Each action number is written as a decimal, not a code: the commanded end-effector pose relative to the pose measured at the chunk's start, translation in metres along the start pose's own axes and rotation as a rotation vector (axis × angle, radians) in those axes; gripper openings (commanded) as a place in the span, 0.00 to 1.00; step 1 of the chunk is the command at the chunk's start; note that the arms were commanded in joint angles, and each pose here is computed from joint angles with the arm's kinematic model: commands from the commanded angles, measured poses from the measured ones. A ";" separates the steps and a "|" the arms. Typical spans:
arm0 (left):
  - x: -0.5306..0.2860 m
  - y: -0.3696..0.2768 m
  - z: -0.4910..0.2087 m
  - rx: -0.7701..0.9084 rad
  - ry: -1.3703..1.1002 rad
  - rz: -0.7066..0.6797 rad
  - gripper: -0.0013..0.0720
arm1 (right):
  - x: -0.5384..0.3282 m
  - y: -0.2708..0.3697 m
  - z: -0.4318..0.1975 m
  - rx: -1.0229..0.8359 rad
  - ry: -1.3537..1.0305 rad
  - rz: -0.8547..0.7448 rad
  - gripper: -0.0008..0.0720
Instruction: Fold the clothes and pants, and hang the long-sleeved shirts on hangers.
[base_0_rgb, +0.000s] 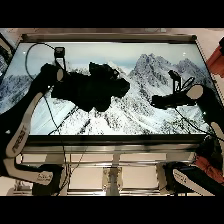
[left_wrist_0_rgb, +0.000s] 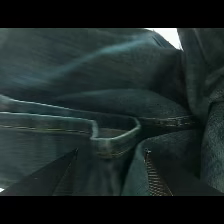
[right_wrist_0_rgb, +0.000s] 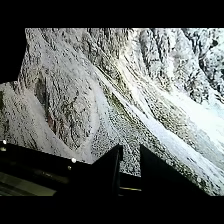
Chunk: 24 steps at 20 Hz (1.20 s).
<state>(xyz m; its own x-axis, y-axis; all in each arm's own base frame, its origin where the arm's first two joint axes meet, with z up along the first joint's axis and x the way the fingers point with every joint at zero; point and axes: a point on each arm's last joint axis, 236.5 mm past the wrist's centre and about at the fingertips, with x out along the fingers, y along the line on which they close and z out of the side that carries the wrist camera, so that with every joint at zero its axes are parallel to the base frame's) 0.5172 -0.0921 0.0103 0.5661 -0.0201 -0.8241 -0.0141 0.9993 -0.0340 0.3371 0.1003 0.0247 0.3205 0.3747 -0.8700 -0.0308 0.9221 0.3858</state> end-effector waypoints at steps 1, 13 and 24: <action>0.037 -0.009 -0.022 -0.077 0.103 -0.044 0.67 | 0.000 0.001 0.001 0.001 -0.006 0.003 0.23; 0.070 0.003 -0.052 -0.239 0.214 -0.053 0.46 | 0.000 0.001 0.002 0.001 -0.010 0.003 0.23; 0.072 0.041 -0.046 -0.413 0.211 -0.031 0.46 | 0.000 0.001 0.002 0.000 -0.009 0.003 0.23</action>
<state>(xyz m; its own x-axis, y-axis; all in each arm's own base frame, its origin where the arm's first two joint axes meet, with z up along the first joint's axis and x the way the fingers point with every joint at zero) 0.5188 -0.0593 -0.0770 0.3901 -0.0905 -0.9163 -0.3220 0.9189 -0.2278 0.3388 0.1007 0.0256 0.3278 0.3765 -0.8665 -0.0316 0.9210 0.3882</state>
